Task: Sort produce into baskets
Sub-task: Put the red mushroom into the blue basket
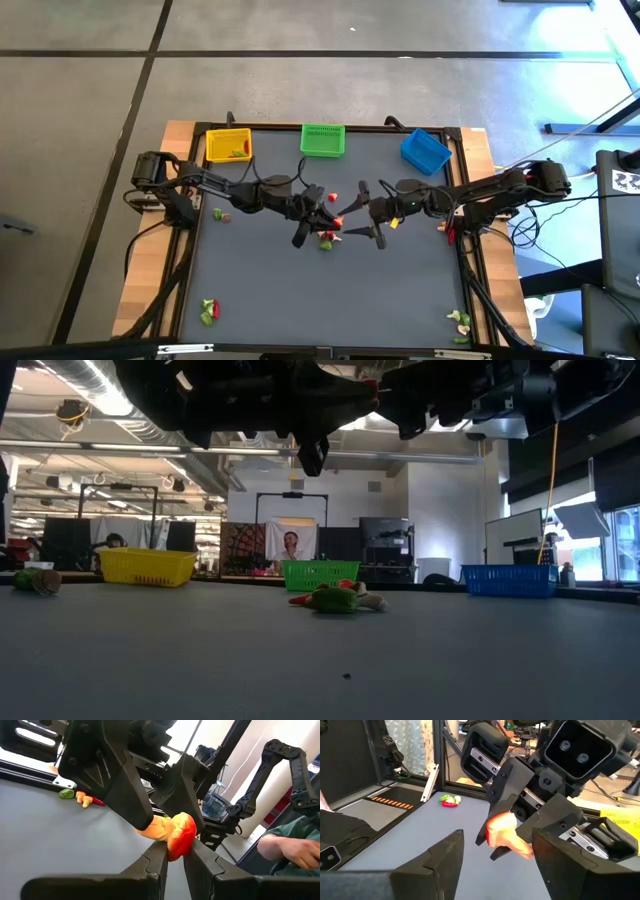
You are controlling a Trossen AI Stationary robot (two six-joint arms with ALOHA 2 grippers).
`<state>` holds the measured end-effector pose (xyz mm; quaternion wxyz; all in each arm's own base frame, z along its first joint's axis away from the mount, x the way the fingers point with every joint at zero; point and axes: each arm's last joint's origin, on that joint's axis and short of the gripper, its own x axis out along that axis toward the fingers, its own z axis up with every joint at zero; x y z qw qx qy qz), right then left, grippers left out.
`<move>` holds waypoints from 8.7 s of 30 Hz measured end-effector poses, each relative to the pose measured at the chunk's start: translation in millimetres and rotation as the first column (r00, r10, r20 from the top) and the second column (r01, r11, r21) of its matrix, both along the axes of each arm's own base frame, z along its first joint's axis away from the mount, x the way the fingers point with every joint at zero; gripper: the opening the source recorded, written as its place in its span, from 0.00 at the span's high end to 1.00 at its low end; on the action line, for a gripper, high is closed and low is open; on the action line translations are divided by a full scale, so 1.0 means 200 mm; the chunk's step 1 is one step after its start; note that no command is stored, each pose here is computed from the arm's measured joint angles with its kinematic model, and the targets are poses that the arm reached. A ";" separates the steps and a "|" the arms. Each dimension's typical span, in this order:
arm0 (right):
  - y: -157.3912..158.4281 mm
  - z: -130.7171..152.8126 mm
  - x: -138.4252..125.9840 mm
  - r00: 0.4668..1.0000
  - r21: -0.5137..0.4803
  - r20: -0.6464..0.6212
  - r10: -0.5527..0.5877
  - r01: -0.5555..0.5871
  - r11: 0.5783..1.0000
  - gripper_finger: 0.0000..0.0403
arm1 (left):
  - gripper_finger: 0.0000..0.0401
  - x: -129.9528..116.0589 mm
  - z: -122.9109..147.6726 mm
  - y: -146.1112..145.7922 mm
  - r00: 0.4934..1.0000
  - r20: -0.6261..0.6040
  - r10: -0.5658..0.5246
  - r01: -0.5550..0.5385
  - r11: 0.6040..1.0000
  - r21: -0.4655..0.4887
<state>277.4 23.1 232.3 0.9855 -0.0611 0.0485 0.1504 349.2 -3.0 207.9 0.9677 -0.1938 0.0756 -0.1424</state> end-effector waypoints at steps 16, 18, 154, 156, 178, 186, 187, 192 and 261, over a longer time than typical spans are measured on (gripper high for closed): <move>0.00 -0.02 0.03 1.000 -0.002 -0.003 0.027 -0.027 1.000 0.65 | 0.88 0.00 0.00 -0.01 1.000 0.003 -0.018 0.018 1.000 0.006; 0.00 -0.02 0.03 1.000 -0.004 -0.009 0.030 -0.030 1.000 0.72 | 0.88 0.00 0.00 -0.01 1.000 0.002 -0.019 0.019 1.000 0.002; -0.53 -0.34 -0.01 0.814 -0.129 -0.468 -0.343 0.322 0.938 0.19 | 0.56 -0.29 -0.01 0.31 0.717 -0.457 0.527 -0.454 0.850 0.268; -0.53 -0.37 0.01 0.822 -0.123 -0.468 -0.324 0.302 0.945 0.19 | 0.56 -0.29 0.00 0.31 0.717 -0.456 0.527 -0.454 0.850 0.267; -0.56 -0.45 0.10 0.878 -0.110 -0.353 -0.322 0.303 0.947 0.23 | 0.56 -0.28 0.01 0.30 0.732 -0.431 0.527 -0.459 0.850 0.259; -0.58 -0.61 0.15 0.868 -0.062 -0.374 -0.327 0.329 0.942 0.32 | 0.56 -0.28 0.00 0.30 0.730 -0.439 0.524 -0.457 0.852 0.256; -0.58 -0.62 0.15 0.866 -0.060 -0.378 -0.326 0.329 0.942 0.33 | 0.56 -0.28 0.00 0.30 0.729 -0.439 0.525 -0.459 0.851 0.255; -0.58 -0.66 0.16 0.864 -0.059 -0.382 -0.326 0.330 0.942 0.36 | 0.56 -0.28 0.00 0.30 0.729 -0.439 0.525 -0.464 0.851 0.248; -0.51 -0.41 0.09 0.655 -0.393 -0.522 -0.546 0.384 0.836 0.89 | 0.56 -0.28 0.00 0.26 0.716 -0.461 0.525 -0.490 0.848 0.203</move>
